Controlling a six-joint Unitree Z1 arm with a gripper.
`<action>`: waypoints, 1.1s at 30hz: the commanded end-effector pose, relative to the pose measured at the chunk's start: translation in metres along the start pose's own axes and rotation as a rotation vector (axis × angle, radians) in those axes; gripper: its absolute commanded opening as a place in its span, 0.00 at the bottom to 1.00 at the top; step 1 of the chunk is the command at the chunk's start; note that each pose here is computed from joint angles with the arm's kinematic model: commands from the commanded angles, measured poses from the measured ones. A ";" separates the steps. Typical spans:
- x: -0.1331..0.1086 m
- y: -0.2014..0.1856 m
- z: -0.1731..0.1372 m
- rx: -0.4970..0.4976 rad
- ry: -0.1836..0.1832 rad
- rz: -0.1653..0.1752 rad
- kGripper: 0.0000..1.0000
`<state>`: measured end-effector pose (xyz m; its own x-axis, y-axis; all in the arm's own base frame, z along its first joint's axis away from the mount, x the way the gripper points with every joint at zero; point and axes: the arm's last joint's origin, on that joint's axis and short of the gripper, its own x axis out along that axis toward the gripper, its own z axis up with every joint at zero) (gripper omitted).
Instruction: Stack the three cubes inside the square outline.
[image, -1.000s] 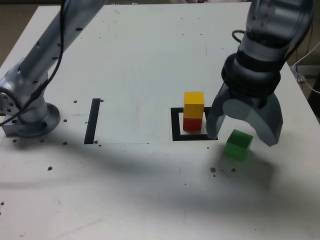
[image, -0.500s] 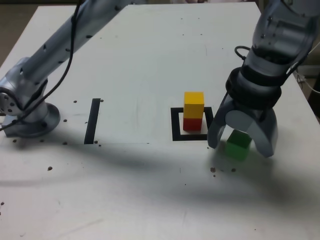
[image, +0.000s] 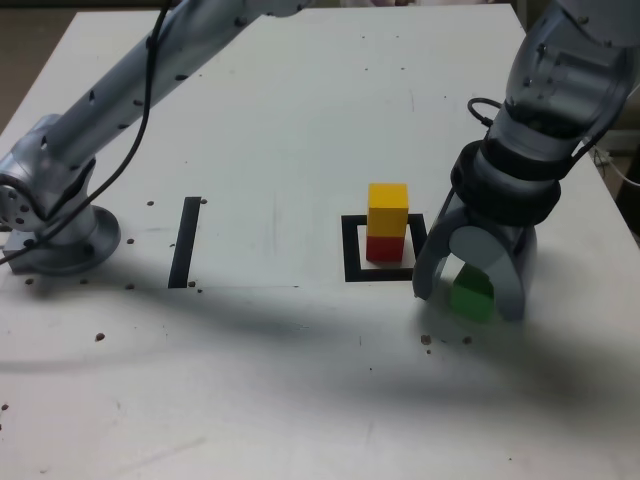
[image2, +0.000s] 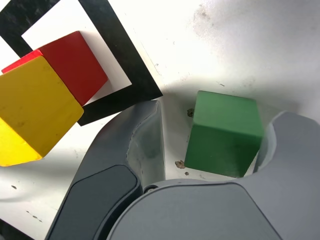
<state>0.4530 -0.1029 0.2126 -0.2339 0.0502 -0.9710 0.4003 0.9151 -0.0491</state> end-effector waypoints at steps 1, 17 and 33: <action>0.002 -0.001 0.000 0.000 0.018 -0.002 0.38; 0.002 -0.002 0.000 0.002 0.013 -0.002 0.30; -0.054 -0.008 -0.031 0.006 -0.081 0.096 0.29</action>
<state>0.4409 -0.1012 0.2601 -0.1278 0.0996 -0.9868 0.4219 0.9059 0.0368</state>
